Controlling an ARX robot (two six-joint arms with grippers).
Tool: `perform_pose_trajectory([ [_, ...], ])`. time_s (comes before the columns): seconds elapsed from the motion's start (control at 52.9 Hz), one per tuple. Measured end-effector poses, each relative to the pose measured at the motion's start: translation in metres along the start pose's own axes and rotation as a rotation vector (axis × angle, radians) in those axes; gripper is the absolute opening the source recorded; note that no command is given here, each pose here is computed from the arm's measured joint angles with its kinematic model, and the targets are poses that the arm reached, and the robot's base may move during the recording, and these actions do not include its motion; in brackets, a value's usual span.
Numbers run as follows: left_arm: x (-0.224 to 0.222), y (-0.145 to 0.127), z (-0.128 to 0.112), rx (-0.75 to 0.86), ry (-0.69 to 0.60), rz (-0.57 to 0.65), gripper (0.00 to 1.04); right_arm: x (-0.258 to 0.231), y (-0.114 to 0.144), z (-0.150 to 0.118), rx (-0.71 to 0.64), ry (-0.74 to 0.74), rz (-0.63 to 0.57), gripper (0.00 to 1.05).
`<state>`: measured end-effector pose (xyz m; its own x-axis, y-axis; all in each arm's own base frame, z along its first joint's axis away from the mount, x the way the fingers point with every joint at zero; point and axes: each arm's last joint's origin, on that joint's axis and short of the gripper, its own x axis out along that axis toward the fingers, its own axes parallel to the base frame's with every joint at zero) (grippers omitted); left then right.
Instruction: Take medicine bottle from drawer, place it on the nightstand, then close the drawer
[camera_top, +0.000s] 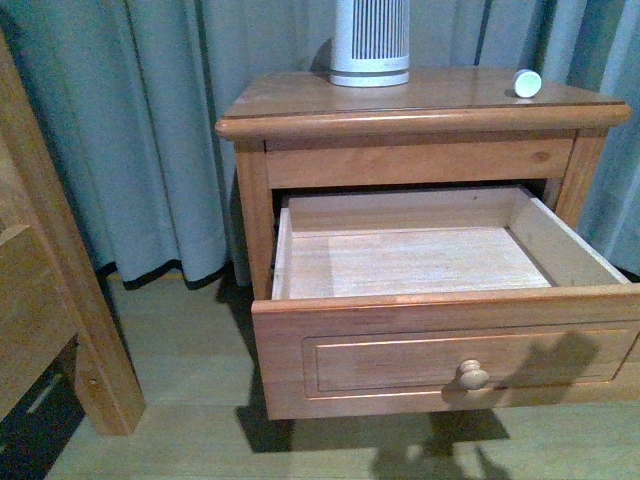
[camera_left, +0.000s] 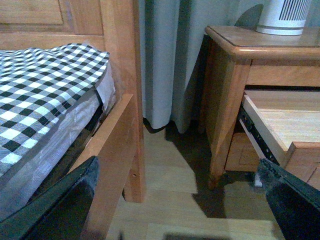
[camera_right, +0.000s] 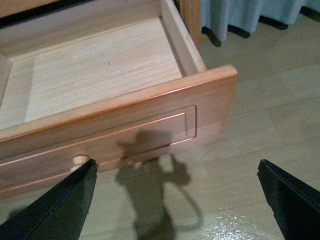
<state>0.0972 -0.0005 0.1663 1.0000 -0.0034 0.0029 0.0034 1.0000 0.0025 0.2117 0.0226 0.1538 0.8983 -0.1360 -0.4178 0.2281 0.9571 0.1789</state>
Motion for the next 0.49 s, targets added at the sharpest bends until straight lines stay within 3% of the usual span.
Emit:
perform_pose_trajectory([
  [0.17,0.000,0.000,0.000,0.000,0.000,0.000,0.98,0.033,0.007,-0.021,-0.009,0.022,0.024,0.98],
  [0.491,0.000,0.000,0.000,0.000,0.000,0.000,0.98,0.094,0.030,-0.032,-0.046,0.035,0.065,0.98],
])
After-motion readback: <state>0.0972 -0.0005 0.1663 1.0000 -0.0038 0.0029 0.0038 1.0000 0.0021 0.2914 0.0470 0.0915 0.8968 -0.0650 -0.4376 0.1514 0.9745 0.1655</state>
